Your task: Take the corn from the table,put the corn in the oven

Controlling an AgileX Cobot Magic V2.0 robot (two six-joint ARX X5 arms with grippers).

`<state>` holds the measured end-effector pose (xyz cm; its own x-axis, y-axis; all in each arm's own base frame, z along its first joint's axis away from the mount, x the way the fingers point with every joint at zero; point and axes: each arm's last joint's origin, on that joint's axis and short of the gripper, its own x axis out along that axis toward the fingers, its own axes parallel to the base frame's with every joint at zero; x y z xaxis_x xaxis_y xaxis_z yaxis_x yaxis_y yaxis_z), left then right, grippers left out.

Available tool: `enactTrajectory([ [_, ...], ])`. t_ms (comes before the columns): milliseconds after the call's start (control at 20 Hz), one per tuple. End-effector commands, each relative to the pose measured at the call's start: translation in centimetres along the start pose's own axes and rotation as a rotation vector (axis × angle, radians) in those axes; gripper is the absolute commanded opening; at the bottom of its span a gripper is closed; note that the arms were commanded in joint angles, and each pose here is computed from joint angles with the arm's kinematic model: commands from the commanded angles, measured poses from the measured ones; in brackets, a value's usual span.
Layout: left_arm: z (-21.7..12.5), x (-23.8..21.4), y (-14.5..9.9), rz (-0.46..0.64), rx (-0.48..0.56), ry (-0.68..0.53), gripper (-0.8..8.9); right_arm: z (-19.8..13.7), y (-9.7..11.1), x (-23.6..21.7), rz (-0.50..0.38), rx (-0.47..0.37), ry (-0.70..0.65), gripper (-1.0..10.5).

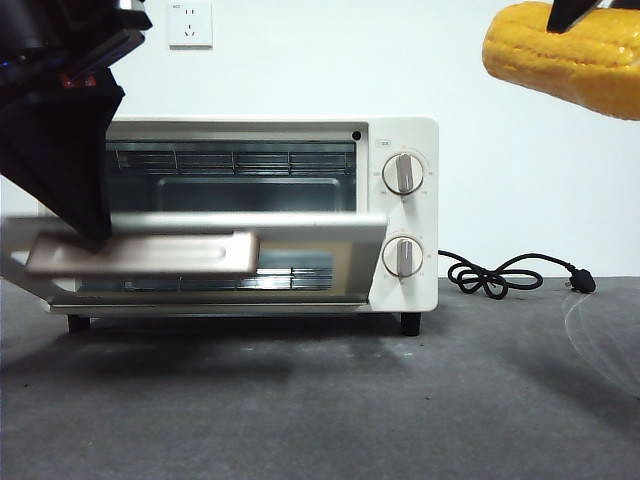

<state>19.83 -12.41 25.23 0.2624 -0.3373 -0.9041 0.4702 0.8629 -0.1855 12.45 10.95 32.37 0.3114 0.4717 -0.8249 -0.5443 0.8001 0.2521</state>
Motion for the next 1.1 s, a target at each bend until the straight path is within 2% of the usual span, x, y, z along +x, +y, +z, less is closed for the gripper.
enactTrajectory([
  [50, 0.2, -0.1, -0.9, -0.003, 0.052, -0.029, -0.05, -0.1, 0.0, 0.2, 0.004, -0.012, 0.002, -0.1],
  [300, -0.3, -0.1, -2.6, -0.032, 0.098, -0.014, -0.05, 0.1, 0.0, 0.2, 0.009, -0.031, -0.019, -0.1],
  [350, -0.4, -0.4, -2.8, -0.039, 0.107, -0.033, -0.05, 0.3, 0.2, 0.2, 0.036, -0.050, -0.040, -0.1],
  [450, -0.4, -1.6, -3.2, -0.060, 0.114, -0.107, -0.06, 1.1, 0.6, 0.1, 0.155, -0.097, -0.102, -0.1],
  [600, -0.6, -4.6, -3.4, -0.096, 0.108, -0.285, -0.05, 2.5, 1.6, -0.4, 0.374, -0.168, -0.232, -0.1],
  [700, -1.2, -7.4, -3.6, -0.123, 0.106, -0.422, -0.06, 3.4, 2.5, -0.7, 0.459, -0.230, -0.326, -0.1],
  [950, -3.9, -15.0, -3.7, -0.204, 0.115, -0.761, -0.05, 5.1, 5.4, -1.2, 0.572, -0.380, -0.536, -0.1],
  [1050, -5.3, -17.8, -3.7, -0.227, 0.127, -0.869, -0.06, 5.7, 6.9, -0.5, 0.583, -0.429, -0.595, -0.1],
  [1100, -6.1, -19.3, -3.6, -0.232, 0.130, -0.924, -0.06, 6.0, 7.8, 0.2, 0.559, -0.456, -0.621, -0.1],
])
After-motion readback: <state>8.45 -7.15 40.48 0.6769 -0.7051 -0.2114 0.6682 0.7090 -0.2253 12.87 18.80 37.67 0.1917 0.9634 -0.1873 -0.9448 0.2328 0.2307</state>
